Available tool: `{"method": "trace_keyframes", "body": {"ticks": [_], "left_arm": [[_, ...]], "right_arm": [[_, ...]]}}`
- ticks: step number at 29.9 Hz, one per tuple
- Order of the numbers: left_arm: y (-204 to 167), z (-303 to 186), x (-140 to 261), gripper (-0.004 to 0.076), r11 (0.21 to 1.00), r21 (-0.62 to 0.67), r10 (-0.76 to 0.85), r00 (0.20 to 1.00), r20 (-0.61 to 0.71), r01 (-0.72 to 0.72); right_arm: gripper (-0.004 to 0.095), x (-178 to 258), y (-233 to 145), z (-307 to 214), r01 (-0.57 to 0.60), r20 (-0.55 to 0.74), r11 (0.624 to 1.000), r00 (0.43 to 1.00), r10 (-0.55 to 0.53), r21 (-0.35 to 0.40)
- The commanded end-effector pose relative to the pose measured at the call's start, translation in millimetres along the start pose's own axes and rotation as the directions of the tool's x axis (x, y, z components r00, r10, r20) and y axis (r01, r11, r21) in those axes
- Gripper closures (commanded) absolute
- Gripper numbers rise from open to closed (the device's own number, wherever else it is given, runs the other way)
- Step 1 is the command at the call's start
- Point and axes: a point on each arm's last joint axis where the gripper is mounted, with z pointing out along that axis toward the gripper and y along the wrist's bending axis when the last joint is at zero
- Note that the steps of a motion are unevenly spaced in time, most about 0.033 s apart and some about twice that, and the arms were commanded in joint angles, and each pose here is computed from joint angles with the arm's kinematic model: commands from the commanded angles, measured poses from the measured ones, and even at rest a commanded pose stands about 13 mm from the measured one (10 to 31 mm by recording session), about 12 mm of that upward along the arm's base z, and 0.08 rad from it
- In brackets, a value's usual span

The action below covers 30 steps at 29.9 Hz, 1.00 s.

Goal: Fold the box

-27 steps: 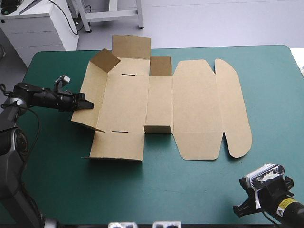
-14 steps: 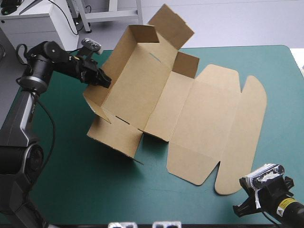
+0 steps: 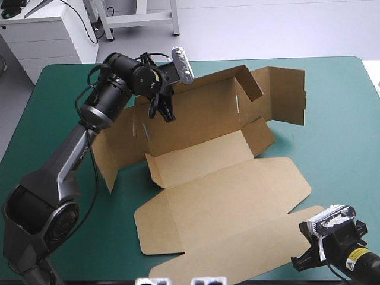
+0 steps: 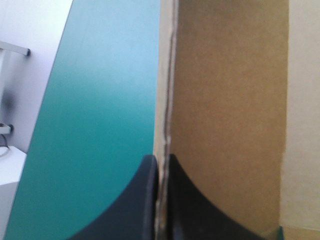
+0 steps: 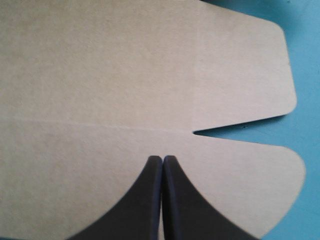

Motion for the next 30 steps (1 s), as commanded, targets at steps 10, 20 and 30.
{"method": "trace_keyframes", "body": {"ticks": [10,20,30], "left_arm": [[-25,-38,-10,0.0733,0.967,-0.167,0.212,0.971,0.113,-0.192],[-60,-66,13,0.0732,0.874,-0.402,0.398,0.878,0.267,-0.274],[-69,-62,19,0.0732,0.864,-0.419,0.415,0.865,0.281,-0.279]], "right_arm": [[0.0922,-13,0,-5,0.003,0.083,1.000,0.997,-0.003,0.000],[0.0922,-13,0,-5,-0.015,0.089,1.000,0.996,0.015,-0.001],[0.0922,-14,0,-5,-0.038,0.096,0.999,0.995,0.038,-0.005]]}}
